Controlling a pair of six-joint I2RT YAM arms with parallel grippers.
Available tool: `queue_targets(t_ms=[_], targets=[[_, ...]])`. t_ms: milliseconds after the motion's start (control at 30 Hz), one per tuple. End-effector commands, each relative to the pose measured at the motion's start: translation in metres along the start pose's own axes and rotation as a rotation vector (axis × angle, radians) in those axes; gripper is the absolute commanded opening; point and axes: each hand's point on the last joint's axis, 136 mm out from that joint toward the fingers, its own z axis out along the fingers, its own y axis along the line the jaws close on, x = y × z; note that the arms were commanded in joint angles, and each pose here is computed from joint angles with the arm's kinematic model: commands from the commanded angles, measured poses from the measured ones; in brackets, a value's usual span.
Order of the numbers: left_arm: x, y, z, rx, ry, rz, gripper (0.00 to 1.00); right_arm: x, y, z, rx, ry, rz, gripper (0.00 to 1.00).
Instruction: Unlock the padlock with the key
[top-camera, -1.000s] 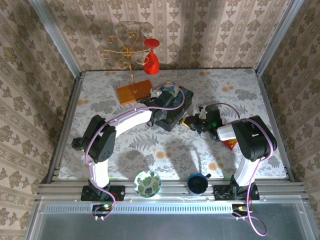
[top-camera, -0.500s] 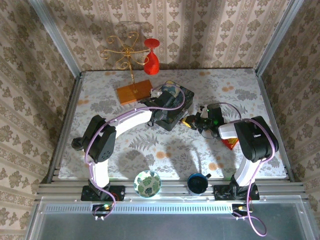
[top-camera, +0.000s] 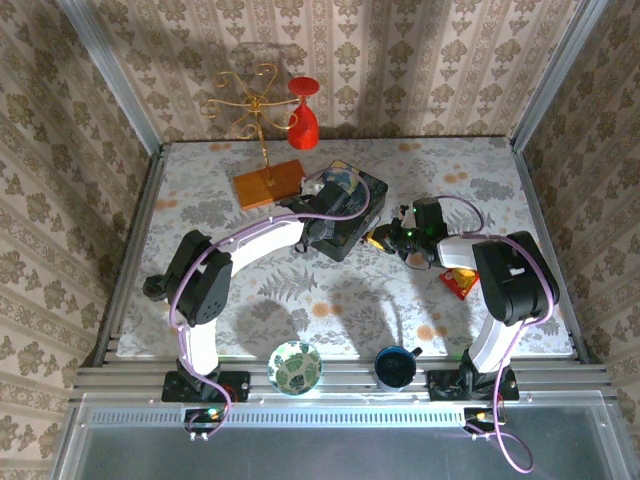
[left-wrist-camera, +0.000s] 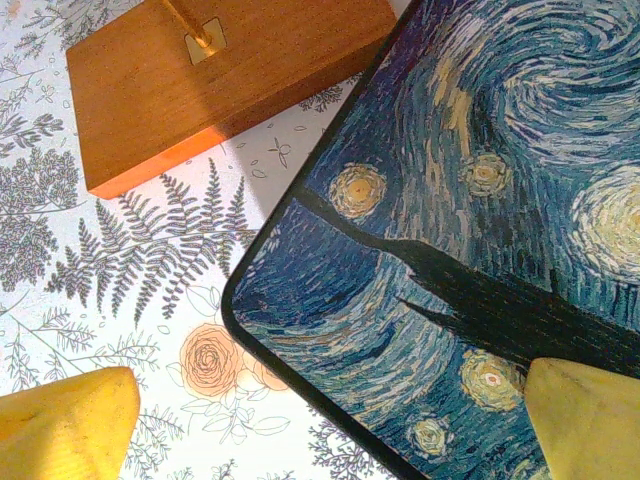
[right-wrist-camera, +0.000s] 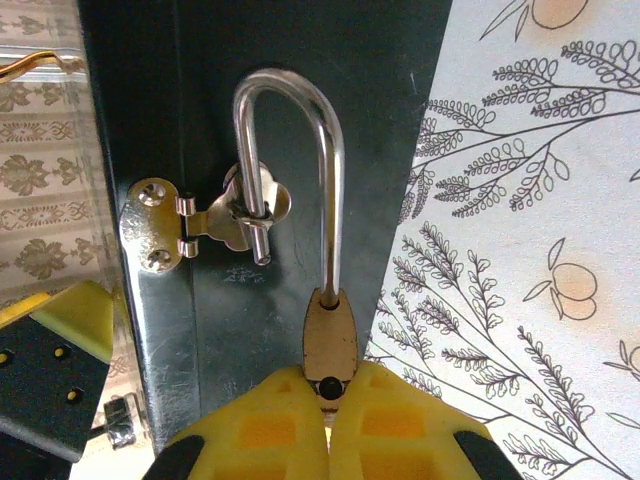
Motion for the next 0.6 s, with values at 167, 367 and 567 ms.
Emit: queue_targets(t_ms=[167, 367, 567], targets=[[0.008, 0.010, -0.008, -0.028, 0.022, 0.021, 1.00, -0.027, 0.010, -0.005, -0.001, -0.094, 0.003, 0.00], [0.009, 0.013, -0.008, -0.035, 0.022, 0.021, 1.00, -0.034, 0.008, -0.012, -0.010, -0.149, 0.033, 0.00], [0.009, 0.013, -0.007, -0.032, 0.024, 0.019, 1.00, -0.038, 0.011, -0.011, -0.046, -0.160, 0.055, 0.00]])
